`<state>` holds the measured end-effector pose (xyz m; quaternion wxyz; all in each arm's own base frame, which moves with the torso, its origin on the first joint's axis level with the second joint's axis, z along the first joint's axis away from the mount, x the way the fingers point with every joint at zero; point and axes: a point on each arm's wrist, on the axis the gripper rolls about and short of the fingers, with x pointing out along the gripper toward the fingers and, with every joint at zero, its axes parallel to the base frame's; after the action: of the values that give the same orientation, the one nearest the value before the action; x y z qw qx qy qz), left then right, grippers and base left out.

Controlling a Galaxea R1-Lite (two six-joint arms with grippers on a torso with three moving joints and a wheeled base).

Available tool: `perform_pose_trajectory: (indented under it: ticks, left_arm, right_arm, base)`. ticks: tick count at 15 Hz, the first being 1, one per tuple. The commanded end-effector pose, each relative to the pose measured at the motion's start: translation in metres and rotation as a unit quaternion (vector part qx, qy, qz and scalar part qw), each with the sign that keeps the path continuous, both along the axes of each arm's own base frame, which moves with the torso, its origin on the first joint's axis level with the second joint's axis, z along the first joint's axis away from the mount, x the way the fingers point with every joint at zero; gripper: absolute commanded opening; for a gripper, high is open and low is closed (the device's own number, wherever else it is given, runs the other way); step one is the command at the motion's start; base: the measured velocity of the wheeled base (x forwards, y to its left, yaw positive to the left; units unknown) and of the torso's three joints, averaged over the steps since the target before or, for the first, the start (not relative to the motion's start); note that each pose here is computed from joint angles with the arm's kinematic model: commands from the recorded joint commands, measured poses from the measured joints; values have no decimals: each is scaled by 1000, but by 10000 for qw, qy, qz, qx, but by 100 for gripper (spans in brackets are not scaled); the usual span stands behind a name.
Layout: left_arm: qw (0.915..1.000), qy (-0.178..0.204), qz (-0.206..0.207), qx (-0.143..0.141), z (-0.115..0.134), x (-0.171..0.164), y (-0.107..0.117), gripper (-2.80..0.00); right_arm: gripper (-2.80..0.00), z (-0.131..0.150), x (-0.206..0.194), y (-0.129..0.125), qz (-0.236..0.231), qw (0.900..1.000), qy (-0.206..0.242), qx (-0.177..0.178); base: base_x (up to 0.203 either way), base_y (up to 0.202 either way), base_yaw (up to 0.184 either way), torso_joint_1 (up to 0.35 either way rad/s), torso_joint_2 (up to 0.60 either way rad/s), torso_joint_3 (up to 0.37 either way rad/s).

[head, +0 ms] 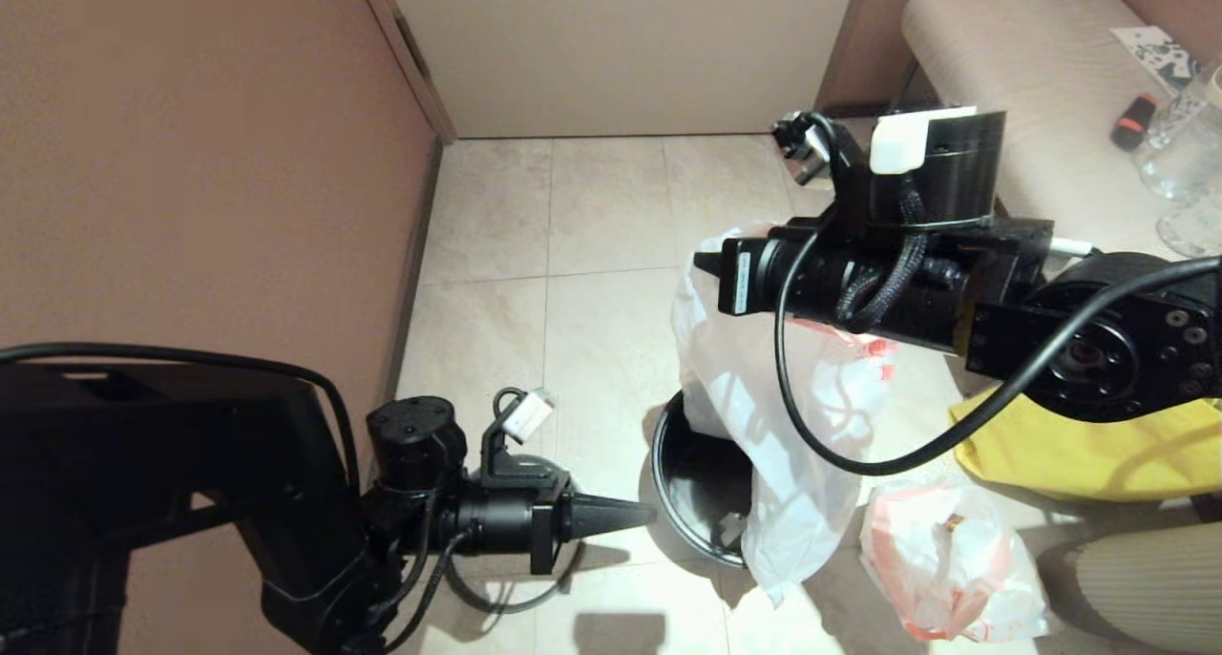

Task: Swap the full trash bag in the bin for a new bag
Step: Put the new garbage bag on the trash can

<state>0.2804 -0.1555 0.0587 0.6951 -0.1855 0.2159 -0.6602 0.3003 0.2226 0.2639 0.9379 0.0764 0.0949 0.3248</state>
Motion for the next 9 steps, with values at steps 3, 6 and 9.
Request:
perform_pose_trajectory:
  ticks: [3, 6, 9]
  left_arm:
    - [9997, 59, -246, -31, -11, 19, -29, -280]
    - [9997, 177, -175, 36, -5, 48, -47, -280]
    - [9989, 358, 148, 250, 10, 74, -75, -280]
  right_arm:
    - [-280, -7, 12, 2, -89, 9995, 226, 220]
    - [-280, 1, 12, -5, -36, 9987, 262, 429]
    - [-280, 7, 18, -12, -2, 9985, 202, 499]
  base:
    - [0, 0, 0, 0, 0, 0]
    - [0, 0, 0, 0, 0, 0]
    - [0, 0, 0, 0, 0, 0]
